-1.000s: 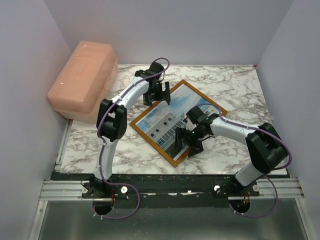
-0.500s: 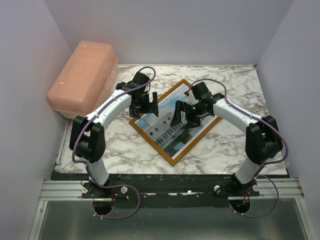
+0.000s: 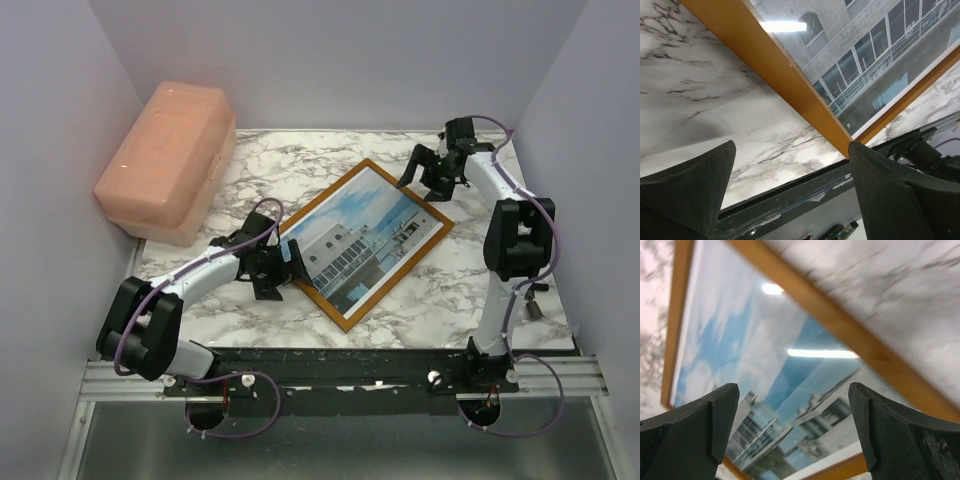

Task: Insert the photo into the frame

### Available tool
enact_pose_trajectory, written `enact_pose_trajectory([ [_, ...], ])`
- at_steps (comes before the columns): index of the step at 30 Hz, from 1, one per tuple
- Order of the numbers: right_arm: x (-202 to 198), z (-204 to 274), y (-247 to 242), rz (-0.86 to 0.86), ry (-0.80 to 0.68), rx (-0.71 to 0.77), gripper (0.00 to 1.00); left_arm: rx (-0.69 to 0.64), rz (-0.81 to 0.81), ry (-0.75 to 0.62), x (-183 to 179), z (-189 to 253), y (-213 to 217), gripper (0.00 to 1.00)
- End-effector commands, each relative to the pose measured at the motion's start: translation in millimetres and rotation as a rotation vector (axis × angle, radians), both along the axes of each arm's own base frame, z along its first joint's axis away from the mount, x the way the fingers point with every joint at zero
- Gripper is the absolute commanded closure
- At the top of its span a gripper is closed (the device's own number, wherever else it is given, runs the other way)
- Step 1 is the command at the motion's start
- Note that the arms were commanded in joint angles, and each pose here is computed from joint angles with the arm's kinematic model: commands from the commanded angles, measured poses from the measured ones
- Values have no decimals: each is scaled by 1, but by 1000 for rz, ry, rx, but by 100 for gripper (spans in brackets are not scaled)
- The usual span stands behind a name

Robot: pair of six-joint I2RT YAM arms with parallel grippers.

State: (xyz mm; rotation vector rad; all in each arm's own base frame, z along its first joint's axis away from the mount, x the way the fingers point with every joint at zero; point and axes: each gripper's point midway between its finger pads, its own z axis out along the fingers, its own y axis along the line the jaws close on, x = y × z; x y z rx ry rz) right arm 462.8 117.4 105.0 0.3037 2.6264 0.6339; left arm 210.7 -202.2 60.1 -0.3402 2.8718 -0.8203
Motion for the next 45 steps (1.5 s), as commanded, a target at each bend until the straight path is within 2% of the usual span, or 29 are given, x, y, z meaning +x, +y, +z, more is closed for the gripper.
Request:
enact_pose_trajectory([
  [1,27,-26,-41,-57,17,-142,0,-154,37,-27,3,7,-19,3],
  [8,56,-61,-51,-30,36,-149,0,-172,54,10,3,-10,-24,3],
  [13,48,-70,-37,27,60,-76,0,-185,62,31,7,-19,-29,4],
  [27,-43,-66,-10,47,173,107,0,-150,37,-24,54,-6,-36,4],
  [39,-135,-62,-7,-27,219,152,0,-54,-2,-81,113,11,-31,5],
  [45,-169,-66,-5,-82,233,181,0,-61,-11,-80,132,14,-39,5],
])
